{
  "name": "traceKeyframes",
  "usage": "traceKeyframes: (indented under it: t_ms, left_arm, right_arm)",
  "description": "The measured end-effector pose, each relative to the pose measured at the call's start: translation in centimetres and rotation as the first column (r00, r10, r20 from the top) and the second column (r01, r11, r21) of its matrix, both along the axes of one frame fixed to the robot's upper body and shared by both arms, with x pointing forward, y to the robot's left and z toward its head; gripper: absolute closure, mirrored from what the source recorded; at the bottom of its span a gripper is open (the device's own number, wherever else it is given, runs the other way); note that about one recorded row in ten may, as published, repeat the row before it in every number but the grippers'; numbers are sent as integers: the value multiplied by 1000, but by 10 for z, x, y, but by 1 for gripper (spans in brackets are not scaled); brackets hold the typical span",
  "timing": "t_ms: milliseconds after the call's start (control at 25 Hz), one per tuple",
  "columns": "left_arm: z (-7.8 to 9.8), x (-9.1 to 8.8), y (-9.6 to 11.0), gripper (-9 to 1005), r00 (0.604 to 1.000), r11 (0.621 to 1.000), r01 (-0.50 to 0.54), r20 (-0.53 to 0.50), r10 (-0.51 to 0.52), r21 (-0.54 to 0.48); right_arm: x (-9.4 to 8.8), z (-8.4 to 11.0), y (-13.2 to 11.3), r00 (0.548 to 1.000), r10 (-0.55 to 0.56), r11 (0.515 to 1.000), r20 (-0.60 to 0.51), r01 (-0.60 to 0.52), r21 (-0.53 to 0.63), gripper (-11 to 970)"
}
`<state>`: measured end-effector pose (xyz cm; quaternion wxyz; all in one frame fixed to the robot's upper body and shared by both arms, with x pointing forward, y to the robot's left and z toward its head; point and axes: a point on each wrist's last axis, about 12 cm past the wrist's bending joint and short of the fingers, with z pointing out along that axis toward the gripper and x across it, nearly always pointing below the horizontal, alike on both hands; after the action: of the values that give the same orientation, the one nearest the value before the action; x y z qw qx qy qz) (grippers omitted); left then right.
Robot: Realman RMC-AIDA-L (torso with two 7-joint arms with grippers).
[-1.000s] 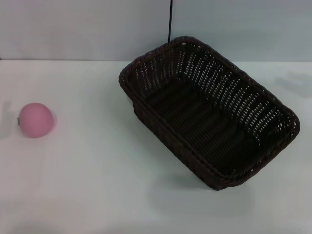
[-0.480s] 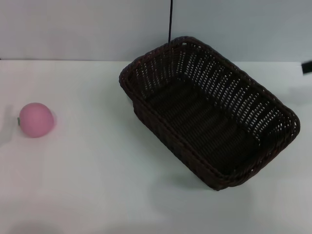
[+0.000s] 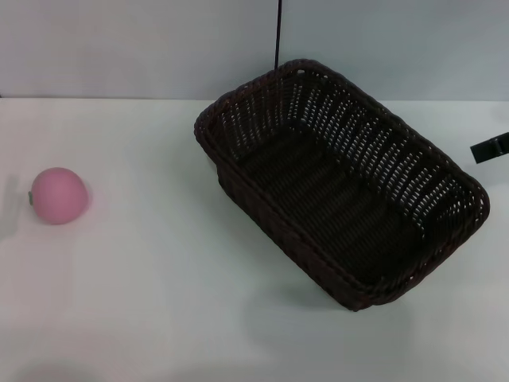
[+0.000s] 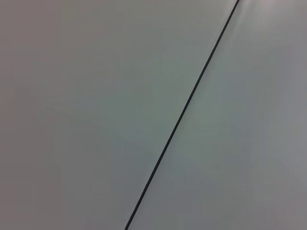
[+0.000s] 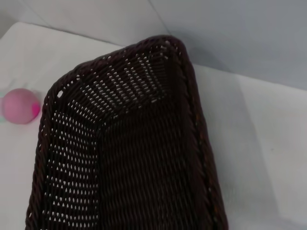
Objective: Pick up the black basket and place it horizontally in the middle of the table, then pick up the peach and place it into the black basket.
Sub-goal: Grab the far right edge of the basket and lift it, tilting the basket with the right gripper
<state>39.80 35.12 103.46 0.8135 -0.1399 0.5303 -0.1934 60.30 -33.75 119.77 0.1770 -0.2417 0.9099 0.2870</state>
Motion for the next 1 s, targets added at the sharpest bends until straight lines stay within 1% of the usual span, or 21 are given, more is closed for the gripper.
traceKeyframes:
  t_ms: [200, 280, 320, 360, 400, 440, 520, 720, 920, 1000]
  left_arm:
    - [-1, 1, -1, 344, 1000, 1000, 1, -4, -1, -7]
    - [0, 2, -1, 345, 1000, 1000, 1, -3, -1, -8]
    - [0, 2, -1, 345, 1000, 1000, 2, -1, -3, -9]
    - [0, 2, -1, 346, 1000, 1000, 2, -1, -3, -9]
    - [0, 4, -2, 346, 1000, 1000, 5, 1, -5, -9]
    - [0, 4, -2, 347, 1000, 1000, 5, 1, -5, -9]
    - [1, 5, -2, 348, 1000, 1000, 7, 1, -7, -9]
    - [0, 6, -3, 350, 1000, 1000, 8, 0, -8, -11]
    - [0, 6, -3, 352, 1000, 1000, 8, -1, -8, -12]
    - [0, 6, -3, 353, 1000, 1000, 8, -1, -8, -12]
  right_arm:
    - [-1, -10, 6, 1000, 17, 1000, -12, -17, -3, 136]
    - [-1, -16, 9, 1000, 19, 1000, -20, -19, -9, 136]
    - [0, -24, 11, 1000, 13, 1000, -28, -14, -9, 136]
    - [0, -24, 11, 1000, 13, 1000, -28, -14, -9, 137]
    - [1, -32, 13, 999, 12, 1000, -40, -12, -6, 137]
    - [1, -32, 13, 999, 12, 1000, -40, -12, -6, 137]
    - [2, -42, 19, 999, 13, 1000, -49, -13, 1, 138]
    - [4, -48, 27, 999, 13, 1000, -43, -13, 2, 139]
    - [3, -56, 26, 999, -14, 1000, -35, 14, 0, 140]
    - [2, -56, 26, 999, -11, 1000, -35, 11, 1, 212]
